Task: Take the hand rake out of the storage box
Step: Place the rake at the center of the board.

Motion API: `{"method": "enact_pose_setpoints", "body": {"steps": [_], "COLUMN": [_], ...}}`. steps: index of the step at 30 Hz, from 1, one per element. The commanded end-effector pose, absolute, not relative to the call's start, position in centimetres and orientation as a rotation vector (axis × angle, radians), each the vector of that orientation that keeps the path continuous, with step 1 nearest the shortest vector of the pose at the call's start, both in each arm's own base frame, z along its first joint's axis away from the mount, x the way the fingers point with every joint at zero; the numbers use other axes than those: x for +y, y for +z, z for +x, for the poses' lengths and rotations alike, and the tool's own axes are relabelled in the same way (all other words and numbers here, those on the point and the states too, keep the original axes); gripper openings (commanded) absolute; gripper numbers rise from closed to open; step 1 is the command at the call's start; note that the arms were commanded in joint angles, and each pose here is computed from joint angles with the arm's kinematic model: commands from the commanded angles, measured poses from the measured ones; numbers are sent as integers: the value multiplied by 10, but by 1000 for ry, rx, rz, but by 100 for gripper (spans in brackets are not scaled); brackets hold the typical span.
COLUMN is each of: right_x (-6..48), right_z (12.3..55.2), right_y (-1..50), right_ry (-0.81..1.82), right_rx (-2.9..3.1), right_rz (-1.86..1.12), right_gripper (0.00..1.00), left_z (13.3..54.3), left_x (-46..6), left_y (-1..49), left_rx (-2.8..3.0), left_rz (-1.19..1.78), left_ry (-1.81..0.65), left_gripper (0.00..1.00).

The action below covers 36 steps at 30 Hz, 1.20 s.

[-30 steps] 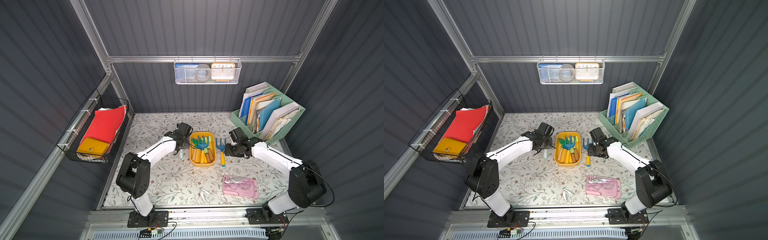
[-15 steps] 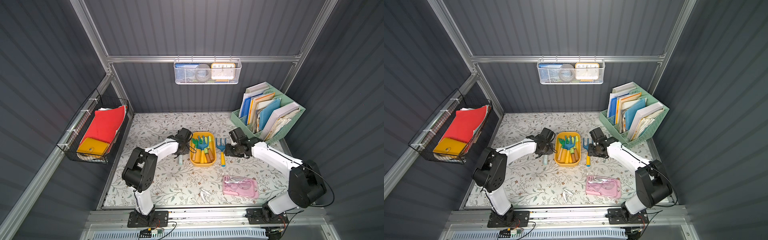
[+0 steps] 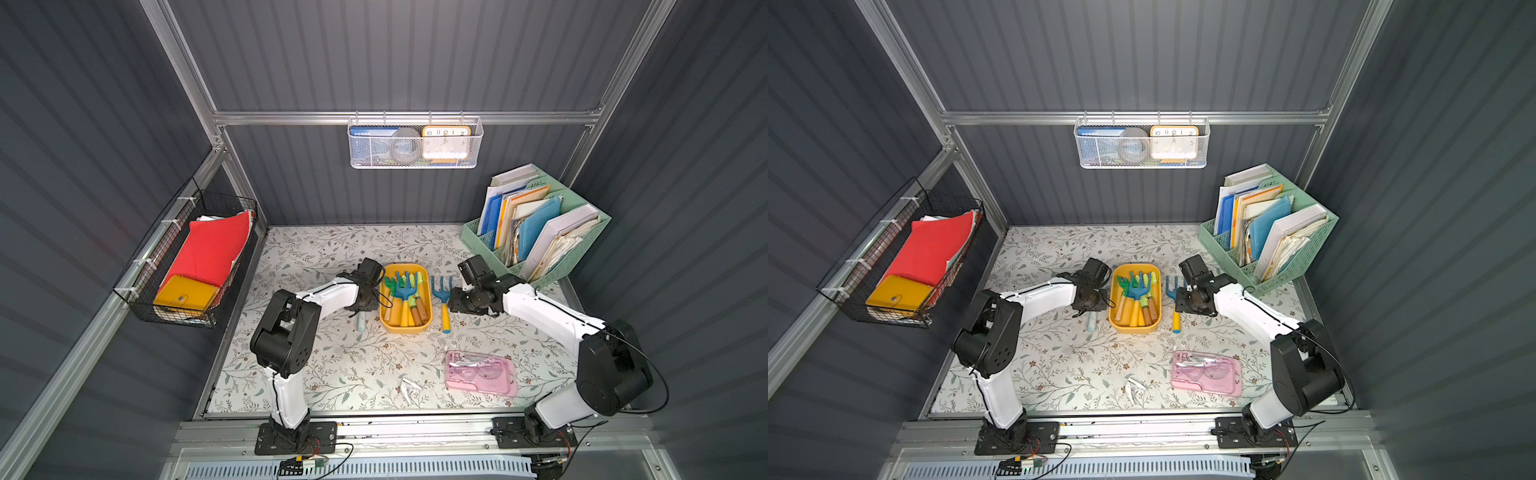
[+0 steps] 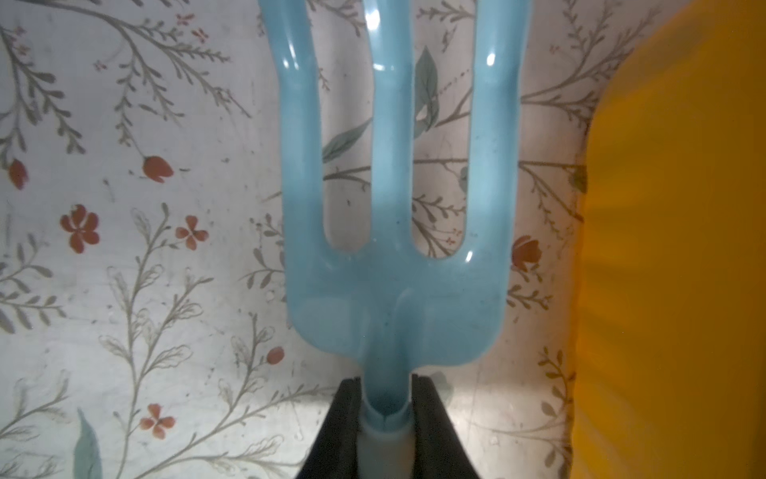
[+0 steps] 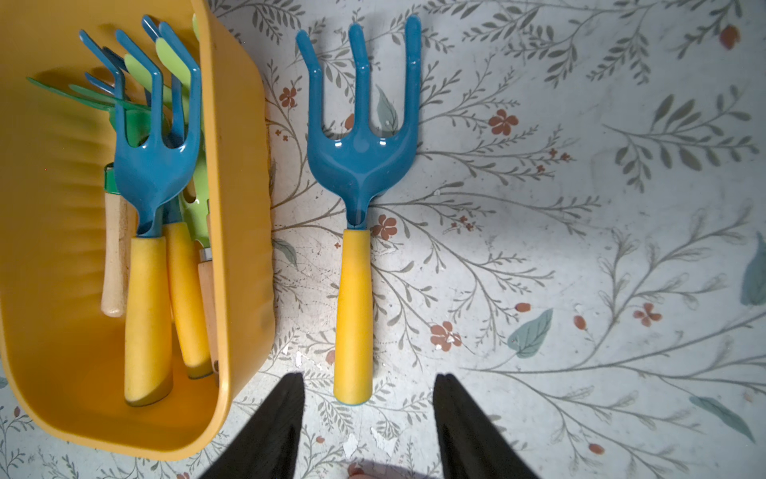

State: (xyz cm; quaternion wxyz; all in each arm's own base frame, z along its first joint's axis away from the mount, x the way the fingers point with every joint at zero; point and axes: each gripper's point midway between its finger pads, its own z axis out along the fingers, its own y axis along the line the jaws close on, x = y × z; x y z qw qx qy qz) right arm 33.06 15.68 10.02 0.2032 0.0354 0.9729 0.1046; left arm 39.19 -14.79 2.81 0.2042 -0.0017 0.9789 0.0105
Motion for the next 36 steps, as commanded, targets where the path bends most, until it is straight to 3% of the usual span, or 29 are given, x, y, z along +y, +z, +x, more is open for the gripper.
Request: {"method": "enact_pose_setpoints", "body": {"steps": [1,20,36], "right_x": [158,180,257], "right_z": [331,333,347], "right_y": [104,121,139], "right_ry": [293,293,126], "right_rx": [2718,2699,2659], "right_rz": [91,29,-110], "right_gripper": [55,55,54], "left_z": [394,398,413], "left_x": [-150,-145,-128], "left_y": [22,36,133], "left_rx": [2744,2748,2546], "left_rz": [17,3,-224], "left_ry": [9,5,-59], "left_gripper": [16,33,47]}}
